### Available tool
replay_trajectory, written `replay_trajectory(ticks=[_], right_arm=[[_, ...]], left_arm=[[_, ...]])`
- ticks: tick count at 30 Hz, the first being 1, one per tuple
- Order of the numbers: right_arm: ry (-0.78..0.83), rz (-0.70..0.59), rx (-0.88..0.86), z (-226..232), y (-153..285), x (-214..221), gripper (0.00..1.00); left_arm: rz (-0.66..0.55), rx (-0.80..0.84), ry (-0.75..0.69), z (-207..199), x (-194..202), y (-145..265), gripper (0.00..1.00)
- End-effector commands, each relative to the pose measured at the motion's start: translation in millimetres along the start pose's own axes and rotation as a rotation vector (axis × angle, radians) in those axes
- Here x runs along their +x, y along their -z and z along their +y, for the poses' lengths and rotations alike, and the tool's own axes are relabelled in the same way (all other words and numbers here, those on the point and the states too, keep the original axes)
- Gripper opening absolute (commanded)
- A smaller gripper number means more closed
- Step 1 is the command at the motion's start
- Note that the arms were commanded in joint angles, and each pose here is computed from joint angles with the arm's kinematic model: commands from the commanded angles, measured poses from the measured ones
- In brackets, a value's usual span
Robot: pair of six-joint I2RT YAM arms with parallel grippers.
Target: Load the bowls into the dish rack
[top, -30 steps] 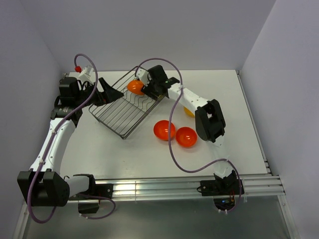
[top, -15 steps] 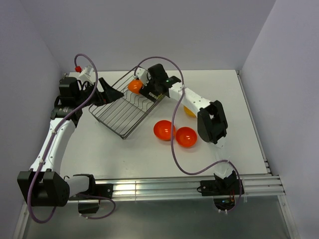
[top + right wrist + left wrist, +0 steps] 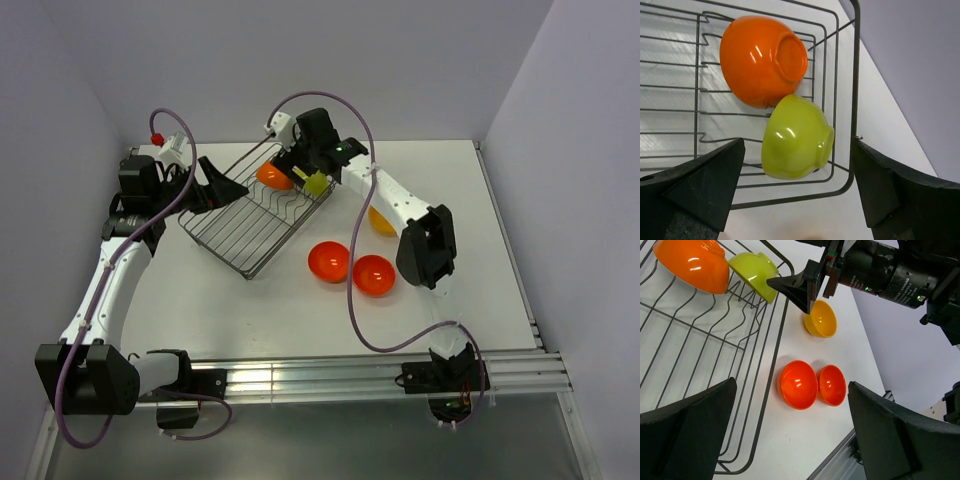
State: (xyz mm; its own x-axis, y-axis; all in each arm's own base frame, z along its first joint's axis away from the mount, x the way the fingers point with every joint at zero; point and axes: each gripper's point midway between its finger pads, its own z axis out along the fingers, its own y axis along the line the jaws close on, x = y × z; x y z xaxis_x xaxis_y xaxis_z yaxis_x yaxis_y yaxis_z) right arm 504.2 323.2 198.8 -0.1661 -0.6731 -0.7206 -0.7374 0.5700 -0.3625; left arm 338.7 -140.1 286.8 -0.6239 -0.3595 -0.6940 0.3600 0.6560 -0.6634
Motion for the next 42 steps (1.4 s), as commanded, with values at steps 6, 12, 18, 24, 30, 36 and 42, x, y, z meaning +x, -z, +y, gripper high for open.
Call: replay_trajectory(ticks=[6, 12, 18, 24, 30, 36, 42], right_arm=[[-0.076, 0.049, -0.047, -3.3, -18.0, 21.7, 0.94], [-0.149, 0.053, -0.092, -0.8, -23.1, 31.3, 0.95], [-0.169, 0.060, -0.126, 1.4, -26.9, 38.5, 0.84], [-0.155, 0.073, -0.147, 4.0, -25.2, 45.6, 0.69], [-0.124, 0.111, -0.152, 6.4, -22.1, 57.1, 0.63], [-0.085, 0.106, -0.143, 1.6, -11.3, 58.6, 0.56], [-0.052, 0.085, -0.124, -6.7, -2.7, 49.6, 0.52]], left_arm=[[-0.038, 0.040, -0.052, -15.7, -12.2, 8.9, 0.99], [-0.038, 0.038, -0.054, -15.5, -13.0, 8.6, 0.99], [-0.039, 0.037, -0.053, -15.6, -14.6, 8.0, 1.00], [-0.032, 0.033, -0.043, -12.8, -12.8, 6.0, 0.99], [-0.030, 0.032, -0.040, -12.0, -12.5, 5.3, 0.99], [-0.030, 0.030, -0.032, -10.7, -10.3, 5.8, 0.99], [-0.029, 0.034, -0.029, -10.9, -10.2, 5.3, 0.99]])
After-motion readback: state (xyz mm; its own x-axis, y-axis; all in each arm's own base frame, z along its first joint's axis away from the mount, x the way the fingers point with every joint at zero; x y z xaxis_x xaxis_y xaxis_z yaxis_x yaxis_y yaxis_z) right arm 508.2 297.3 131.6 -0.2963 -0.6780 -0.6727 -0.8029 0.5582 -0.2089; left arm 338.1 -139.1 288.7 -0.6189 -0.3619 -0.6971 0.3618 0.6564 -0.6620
